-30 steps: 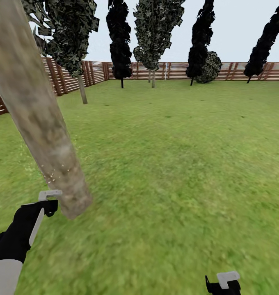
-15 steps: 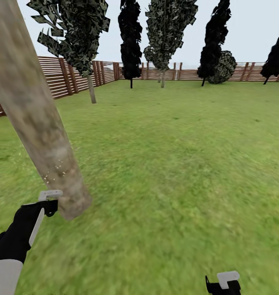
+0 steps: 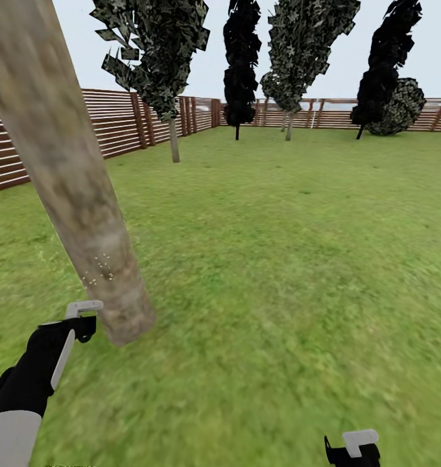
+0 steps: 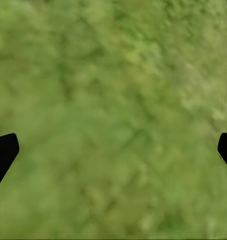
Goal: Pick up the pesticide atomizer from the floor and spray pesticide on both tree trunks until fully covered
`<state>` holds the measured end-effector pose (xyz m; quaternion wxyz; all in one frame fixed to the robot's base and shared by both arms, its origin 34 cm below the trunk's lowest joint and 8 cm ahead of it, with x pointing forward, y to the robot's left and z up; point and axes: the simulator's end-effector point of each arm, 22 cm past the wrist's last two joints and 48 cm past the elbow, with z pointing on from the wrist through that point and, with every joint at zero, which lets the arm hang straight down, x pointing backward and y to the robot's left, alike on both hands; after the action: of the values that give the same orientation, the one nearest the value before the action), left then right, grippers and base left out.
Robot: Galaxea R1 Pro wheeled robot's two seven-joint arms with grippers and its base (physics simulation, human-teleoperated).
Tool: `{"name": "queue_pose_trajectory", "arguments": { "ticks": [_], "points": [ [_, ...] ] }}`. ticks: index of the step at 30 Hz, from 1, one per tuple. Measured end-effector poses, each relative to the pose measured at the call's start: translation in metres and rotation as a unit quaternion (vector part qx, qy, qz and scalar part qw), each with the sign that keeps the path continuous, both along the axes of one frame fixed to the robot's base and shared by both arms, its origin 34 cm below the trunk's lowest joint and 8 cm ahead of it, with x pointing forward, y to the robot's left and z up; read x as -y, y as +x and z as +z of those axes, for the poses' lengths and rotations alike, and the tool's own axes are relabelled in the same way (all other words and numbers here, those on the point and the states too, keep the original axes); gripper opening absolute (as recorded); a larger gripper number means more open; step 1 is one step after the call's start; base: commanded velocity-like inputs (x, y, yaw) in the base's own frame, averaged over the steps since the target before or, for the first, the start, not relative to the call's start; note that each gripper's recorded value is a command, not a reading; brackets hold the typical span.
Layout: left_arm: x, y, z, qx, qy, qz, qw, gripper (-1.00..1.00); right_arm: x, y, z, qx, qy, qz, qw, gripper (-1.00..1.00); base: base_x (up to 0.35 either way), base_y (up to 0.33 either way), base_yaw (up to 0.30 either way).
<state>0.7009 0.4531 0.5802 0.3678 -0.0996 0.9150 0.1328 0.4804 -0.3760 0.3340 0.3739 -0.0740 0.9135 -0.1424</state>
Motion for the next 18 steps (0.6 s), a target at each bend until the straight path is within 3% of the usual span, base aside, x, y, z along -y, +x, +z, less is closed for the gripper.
{"name": "queue_pose_trajectory", "arguments": {
  "ticks": [6,9,10,12,14,17,18],
  "points": [
    [-0.001,0.002,0.003,0.008,-0.008,0.004,0.9999,-1.00,0.000,0.000,0.000,0.000,0.000,0.000,1.0000,1.00,-0.108,-0.120,0.275],
    [0.012,0.014,0.014,0.021,-0.018,-0.008,0.9996,-1.00,0.000,0.000,0.000,0.000,0.000,0.000,1.0000,1.00,-0.005,-0.004,0.075],
    [0.027,0.023,0.019,0.030,-0.033,-0.019,0.9988,-1.00,0.001,0.000,0.000,0.000,0.000,0.000,1.0000,1.00,-0.001,-0.001,0.014],
    [0.041,0.039,0.035,0.046,-0.042,-0.029,0.9976,-1.00,0.000,0.000,0.000,0.000,0.000,0.000,1.0000,1.00,0.000,0.000,0.005],
    [0.050,0.070,0.075,0.078,-0.042,-0.041,0.9952,-1.00,0.002,0.000,0.000,0.000,-0.001,0.000,1.0000,1.00,0.000,0.000,0.000],
    [0.039,0.078,0.091,0.078,-0.036,-0.035,0.9956,-1.00,0.004,0.000,0.001,0.000,-0.003,-0.002,1.0000,1.00,0.000,0.000,0.000],
    [0.025,0.078,0.098,0.079,-0.028,-0.028,0.9961,-1.00,0.005,0.000,0.001,0.000,-0.003,-0.002,1.0000,1.00,0.000,0.000,0.000]
  ]
}}
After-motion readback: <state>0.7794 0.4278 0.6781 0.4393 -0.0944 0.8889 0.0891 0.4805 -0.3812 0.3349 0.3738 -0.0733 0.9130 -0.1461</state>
